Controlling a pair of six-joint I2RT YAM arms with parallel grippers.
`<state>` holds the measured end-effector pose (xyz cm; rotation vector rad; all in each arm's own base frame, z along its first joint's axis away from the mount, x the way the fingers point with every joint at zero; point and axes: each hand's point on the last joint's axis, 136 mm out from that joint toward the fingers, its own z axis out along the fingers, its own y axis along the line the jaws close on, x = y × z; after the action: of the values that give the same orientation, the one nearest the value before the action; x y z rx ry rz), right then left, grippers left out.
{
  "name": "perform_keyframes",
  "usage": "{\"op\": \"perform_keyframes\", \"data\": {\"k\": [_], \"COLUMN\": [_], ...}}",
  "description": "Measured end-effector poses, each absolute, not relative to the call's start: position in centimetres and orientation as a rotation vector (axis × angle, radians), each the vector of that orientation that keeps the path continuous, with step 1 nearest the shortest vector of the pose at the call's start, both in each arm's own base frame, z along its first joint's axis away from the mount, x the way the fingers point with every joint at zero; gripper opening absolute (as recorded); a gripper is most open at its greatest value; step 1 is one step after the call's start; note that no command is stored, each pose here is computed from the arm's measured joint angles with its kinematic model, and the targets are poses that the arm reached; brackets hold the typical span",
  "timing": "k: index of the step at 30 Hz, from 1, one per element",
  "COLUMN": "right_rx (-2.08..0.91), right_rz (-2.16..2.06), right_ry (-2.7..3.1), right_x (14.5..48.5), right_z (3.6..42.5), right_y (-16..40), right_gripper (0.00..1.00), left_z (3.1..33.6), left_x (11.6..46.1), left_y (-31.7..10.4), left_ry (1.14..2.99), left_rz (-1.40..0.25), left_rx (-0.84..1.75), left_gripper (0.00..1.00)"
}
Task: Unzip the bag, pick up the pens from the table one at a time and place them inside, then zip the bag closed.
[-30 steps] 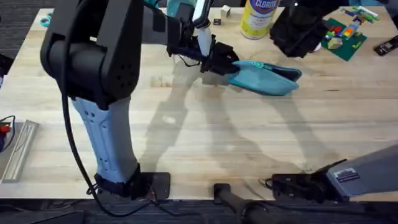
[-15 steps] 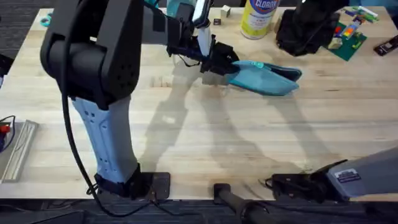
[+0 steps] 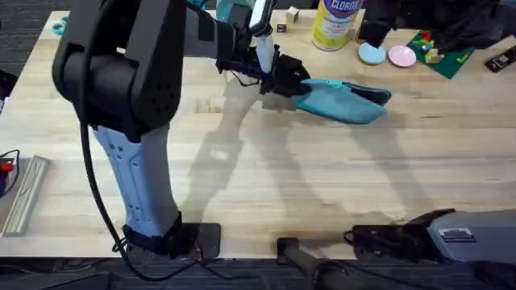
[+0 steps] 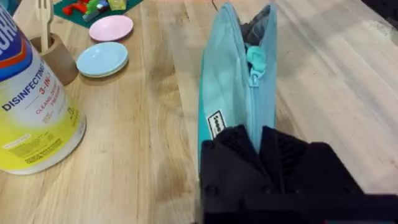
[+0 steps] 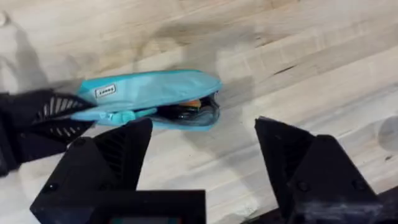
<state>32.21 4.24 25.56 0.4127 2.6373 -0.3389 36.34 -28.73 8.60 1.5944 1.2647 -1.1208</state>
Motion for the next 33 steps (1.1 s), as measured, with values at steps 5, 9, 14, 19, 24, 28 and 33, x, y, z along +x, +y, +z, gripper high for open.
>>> {"op": "perform_keyframes", "data": {"k": [5,9,14,19,24,28,33], "right_rx": [0.312,0.273,0.256,0.251,0.252,0.251,0.246], "right_rz": [-0.279,-0.259,-0.246,-0.245,-0.239,-0.24,-0.241], "right_ry": [2.677,2.693,2.699,2.701,2.693,2.693,2.694], "right_x": [31.9,31.9,31.9,31.9,32.1,32.1,32.1], "right_z": [25.5,25.4,25.4,25.4,25.4,25.4,25.4], "right_y": [5.1,5.5,5.7,5.8,5.8,5.8,5.8], "right_gripper": [0.996,0.996,0.996,0.995,0.995,0.996,0.996], "left_z": [8.6,8.5,8.5,8.4,8.2,8.0,7.9], "left_x": [36.4,36.3,36.4,36.5,36.6,37.2,38.1], "left_y": [-28.7,-28.7,-28.7,-28.7,-28.5,-27.8,-26.5], "left_ry": [1.267,1.271,1.272,1.279,1.299,1.363,1.457], "left_rz": [-1.119,-1.121,-1.118,-1.109,-1.102,-1.109,-1.127], "left_rx": [1.595,1.594,1.595,1.599,1.597,1.563,1.498], "left_gripper": [0.652,0.988,0.993,0.993,0.994,0.994,0.993]}}
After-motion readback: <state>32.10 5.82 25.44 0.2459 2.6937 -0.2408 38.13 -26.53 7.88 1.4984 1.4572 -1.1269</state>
